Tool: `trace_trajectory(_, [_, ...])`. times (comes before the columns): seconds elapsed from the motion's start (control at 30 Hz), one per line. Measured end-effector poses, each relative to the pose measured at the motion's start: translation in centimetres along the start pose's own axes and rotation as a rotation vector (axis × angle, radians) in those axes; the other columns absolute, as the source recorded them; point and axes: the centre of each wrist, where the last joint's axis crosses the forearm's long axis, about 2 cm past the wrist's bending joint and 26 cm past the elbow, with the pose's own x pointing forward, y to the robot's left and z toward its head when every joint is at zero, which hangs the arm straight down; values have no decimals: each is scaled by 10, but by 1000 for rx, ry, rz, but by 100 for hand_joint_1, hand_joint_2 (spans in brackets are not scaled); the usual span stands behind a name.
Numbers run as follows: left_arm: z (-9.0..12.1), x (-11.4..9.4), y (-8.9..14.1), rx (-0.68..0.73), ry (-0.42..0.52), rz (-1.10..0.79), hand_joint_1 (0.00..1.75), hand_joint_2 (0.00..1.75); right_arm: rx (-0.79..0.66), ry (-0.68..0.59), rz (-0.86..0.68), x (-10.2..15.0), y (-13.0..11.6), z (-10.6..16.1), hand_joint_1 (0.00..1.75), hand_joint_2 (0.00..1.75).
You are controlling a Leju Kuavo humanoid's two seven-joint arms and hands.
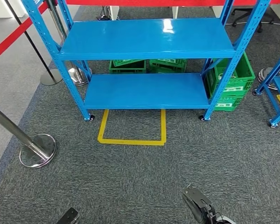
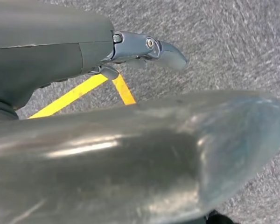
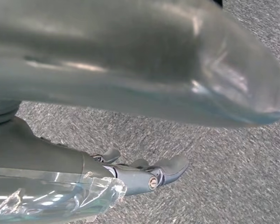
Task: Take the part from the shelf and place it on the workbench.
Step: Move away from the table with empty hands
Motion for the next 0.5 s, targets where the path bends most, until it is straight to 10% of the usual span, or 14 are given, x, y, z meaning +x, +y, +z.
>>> trace_trajectory(0.5, [0, 0, 0, -1, 3, 2, 0, 0, 0, -16, -9, 1, 2, 1, 0, 0])
